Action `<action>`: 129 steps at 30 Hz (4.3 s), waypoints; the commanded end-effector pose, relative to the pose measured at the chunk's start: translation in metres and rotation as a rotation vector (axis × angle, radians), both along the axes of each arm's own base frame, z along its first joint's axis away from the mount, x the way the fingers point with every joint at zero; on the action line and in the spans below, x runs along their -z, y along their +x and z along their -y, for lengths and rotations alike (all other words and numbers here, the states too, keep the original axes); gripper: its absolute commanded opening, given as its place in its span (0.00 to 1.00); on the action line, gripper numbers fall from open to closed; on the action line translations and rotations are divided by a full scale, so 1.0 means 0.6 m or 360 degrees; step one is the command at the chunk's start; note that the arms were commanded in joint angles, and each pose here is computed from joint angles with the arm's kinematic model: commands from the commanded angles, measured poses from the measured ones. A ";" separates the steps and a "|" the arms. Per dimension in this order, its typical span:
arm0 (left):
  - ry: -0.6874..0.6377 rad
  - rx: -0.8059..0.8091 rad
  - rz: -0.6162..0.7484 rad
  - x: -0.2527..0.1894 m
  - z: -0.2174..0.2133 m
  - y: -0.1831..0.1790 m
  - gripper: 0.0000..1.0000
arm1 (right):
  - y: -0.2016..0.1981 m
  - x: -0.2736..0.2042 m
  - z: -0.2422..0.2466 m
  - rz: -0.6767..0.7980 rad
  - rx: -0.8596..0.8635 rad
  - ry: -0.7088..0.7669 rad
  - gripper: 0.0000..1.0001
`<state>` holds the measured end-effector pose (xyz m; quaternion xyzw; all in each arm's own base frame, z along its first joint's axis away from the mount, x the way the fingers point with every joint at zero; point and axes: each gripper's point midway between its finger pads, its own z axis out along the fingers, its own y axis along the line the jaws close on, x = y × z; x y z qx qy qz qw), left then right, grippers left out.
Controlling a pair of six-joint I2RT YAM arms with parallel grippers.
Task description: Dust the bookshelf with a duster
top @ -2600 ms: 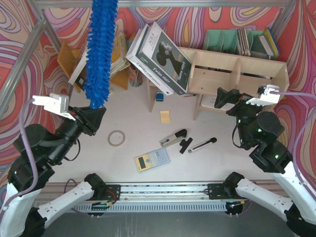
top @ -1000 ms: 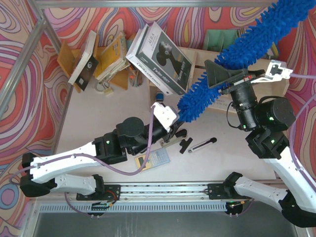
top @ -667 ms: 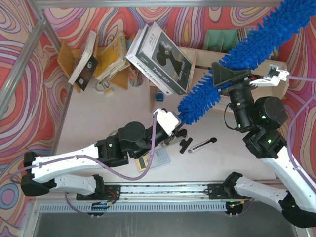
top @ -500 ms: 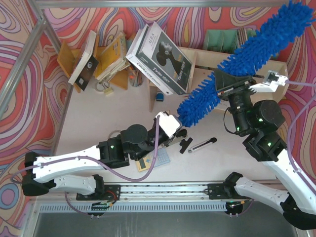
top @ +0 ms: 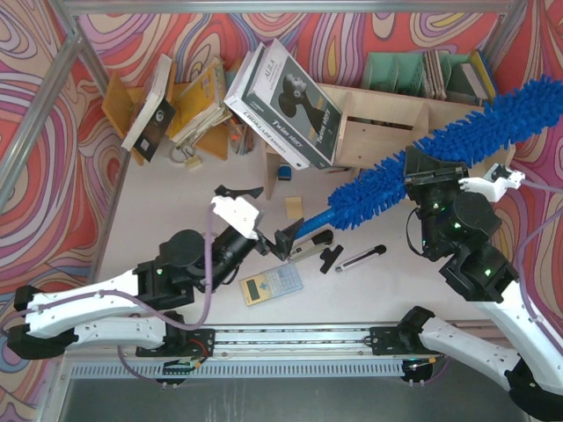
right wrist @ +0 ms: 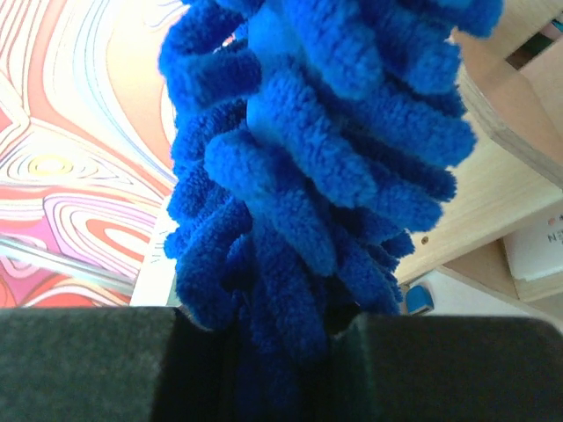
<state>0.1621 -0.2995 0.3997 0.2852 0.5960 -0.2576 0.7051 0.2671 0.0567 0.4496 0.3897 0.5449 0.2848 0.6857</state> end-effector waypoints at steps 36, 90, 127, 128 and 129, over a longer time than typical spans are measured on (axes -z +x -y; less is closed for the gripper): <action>-0.0431 -0.0792 -0.0192 0.060 -0.244 0.049 0.98 | -0.026 0.452 -0.003 -0.0810 0.0298 0.0768 0.11; -0.0048 -0.1462 -0.0541 0.222 -0.294 0.184 0.98 | 0.032 0.377 0.005 -0.0610 0.0008 -0.0816 0.99; 0.0255 -0.1746 -0.0443 0.513 -0.514 0.322 0.98 | 0.158 0.592 0.085 -0.0785 -0.0021 -0.1538 0.99; 0.0257 -0.1745 -0.0448 0.517 -0.516 0.324 0.98 | 0.160 0.592 0.085 -0.0769 -0.0023 -0.1546 0.99; 0.0237 -0.1741 -0.0458 0.524 -0.518 0.327 0.98 | 0.161 0.596 0.087 -0.0768 -0.0023 -0.1551 0.99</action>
